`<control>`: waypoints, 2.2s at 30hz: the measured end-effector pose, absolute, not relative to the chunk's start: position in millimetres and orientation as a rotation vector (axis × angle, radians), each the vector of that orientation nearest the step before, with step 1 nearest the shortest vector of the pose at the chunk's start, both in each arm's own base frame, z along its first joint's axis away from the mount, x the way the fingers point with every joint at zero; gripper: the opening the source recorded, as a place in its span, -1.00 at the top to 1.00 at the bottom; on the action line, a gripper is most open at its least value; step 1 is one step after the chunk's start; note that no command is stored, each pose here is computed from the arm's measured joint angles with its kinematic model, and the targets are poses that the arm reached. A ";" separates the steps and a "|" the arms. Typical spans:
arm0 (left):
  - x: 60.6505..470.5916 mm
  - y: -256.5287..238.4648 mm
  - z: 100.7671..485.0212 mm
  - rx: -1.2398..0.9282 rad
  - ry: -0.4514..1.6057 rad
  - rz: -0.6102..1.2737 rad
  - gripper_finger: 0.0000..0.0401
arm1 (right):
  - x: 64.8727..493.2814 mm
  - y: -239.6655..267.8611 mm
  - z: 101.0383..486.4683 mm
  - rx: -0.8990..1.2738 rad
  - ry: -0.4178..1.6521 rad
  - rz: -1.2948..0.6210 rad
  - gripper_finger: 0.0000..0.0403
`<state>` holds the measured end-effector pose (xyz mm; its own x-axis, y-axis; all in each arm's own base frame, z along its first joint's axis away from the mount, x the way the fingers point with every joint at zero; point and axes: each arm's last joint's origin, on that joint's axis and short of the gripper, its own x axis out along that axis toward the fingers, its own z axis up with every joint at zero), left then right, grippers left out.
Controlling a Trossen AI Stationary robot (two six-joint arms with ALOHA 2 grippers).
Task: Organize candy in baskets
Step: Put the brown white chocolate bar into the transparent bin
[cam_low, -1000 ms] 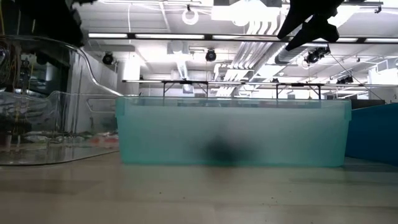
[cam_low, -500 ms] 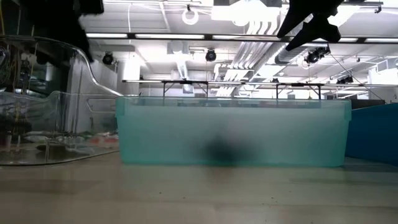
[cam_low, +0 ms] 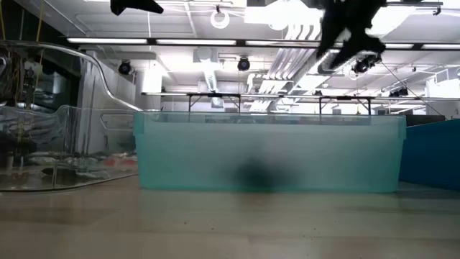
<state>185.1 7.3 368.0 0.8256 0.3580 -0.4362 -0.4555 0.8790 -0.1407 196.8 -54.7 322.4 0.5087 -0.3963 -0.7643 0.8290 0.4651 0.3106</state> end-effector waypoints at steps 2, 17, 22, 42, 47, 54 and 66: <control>184.5 15.6 368.4 -0.283 0.403 0.479 0.03 | 194.0 -71.6 306.8 0.744 0.804 -0.887 0.04; 185.1 18.1 367.7 -0.325 0.406 0.461 0.03 | 169.1 -147.5 183.8 0.761 1.187 -0.988 0.04; 184.8 19.8 367.7 -0.325 0.403 0.479 0.03 | 178.4 -158.1 165.4 0.711 1.185 -0.920 0.04; 184.6 20.4 367.8 -0.325 0.398 0.497 0.03 | 181.3 -162.8 138.1 0.561 1.391 -0.861 0.45; 184.6 20.5 367.8 -0.280 0.407 0.492 0.03 | 174.9 -147.2 160.7 0.521 1.386 -0.826 0.91; 184.9 21.2 369.1 -0.225 0.402 0.500 0.03 | 173.4 -106.8 220.9 0.541 1.027 -0.754 0.97; 209.6 21.5 358.9 -0.107 0.386 0.411 0.03 | 222.4 -40.7 299.5 0.408 0.242 -0.275 0.99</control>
